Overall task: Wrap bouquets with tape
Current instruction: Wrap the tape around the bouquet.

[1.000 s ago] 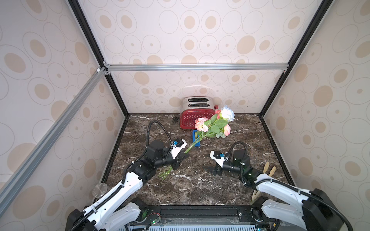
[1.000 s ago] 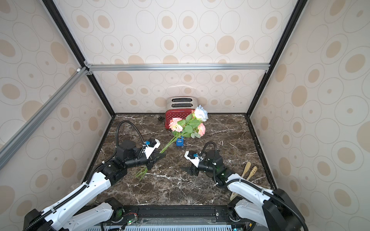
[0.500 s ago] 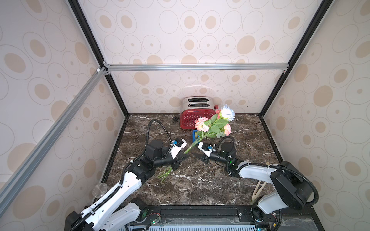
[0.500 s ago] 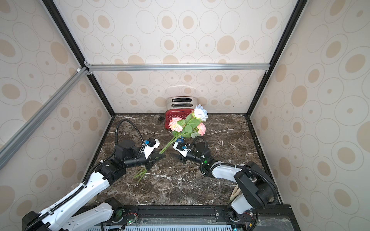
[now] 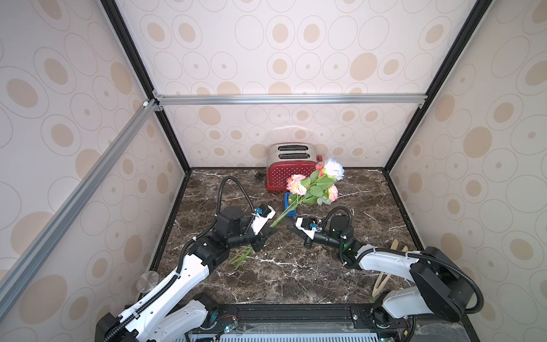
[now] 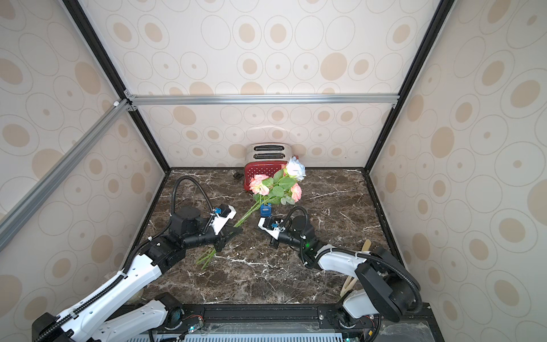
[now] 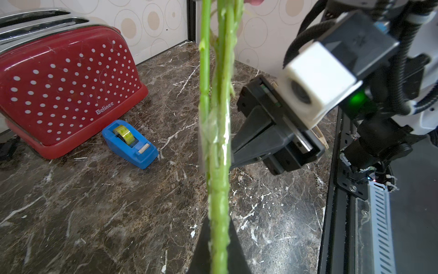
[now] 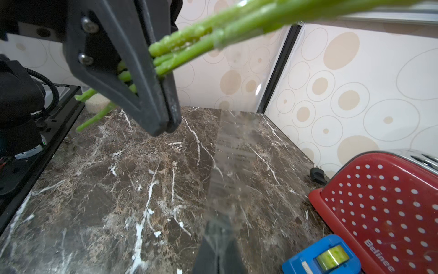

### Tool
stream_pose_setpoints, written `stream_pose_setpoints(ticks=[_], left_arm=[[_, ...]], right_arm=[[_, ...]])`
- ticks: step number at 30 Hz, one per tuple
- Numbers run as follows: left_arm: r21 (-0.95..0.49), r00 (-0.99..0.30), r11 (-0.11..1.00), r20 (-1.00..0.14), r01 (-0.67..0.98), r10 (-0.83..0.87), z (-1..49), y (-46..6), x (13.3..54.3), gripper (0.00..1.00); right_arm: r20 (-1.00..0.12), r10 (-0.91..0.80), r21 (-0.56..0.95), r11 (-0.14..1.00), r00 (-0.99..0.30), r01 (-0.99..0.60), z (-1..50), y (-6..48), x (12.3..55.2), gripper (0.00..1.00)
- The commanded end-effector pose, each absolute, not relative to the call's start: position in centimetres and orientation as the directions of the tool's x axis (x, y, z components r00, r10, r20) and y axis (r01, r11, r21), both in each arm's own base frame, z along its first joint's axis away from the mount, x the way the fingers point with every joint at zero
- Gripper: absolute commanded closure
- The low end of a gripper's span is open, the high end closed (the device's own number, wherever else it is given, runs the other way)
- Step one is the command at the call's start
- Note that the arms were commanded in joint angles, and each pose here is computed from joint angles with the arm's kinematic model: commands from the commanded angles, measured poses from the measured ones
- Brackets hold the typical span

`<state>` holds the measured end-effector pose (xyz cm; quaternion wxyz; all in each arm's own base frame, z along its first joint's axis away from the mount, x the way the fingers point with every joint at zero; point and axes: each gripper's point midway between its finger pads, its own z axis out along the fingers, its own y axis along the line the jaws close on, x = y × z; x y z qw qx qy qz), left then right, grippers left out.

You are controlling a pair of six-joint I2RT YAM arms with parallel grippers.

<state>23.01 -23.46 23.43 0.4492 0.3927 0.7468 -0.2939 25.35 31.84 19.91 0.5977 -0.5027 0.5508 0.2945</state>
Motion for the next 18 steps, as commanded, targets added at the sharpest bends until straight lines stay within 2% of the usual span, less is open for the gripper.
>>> stream_pose_setpoints(ticks=[1,7,11,14,18], left_arm=[[0.005,-0.214,0.575,-0.926,0.818,0.312,25.9,-23.0,24.7,1.00],[-0.001,-0.302,0.667,-0.892,0.745,0.337,24.0,-22.3,27.1,1.00],[-0.020,-0.343,0.643,-0.858,0.765,0.383,22.1,-22.8,27.2,1.00],[-0.016,-0.367,0.645,-0.833,0.764,0.415,20.7,-22.7,27.3,1.00],[0.057,-0.386,0.670,-0.781,0.740,0.491,18.5,-21.6,27.9,1.00]], right_arm=[[-0.950,-0.243,-0.270,0.314,0.198,-0.910,19.0,30.9,24.2,1.00],[-0.939,-0.279,-0.265,0.220,0.200,-0.939,19.1,30.6,20.3,1.00],[-0.926,-0.286,-0.295,0.146,0.246,-0.944,20.6,31.8,18.3,1.00],[-0.932,-0.239,-0.319,0.187,0.272,-0.929,23.2,32.8,18.9,1.00],[-0.956,-0.173,-0.282,0.316,0.237,-0.906,27.1,33.9,21.8,1.00]])
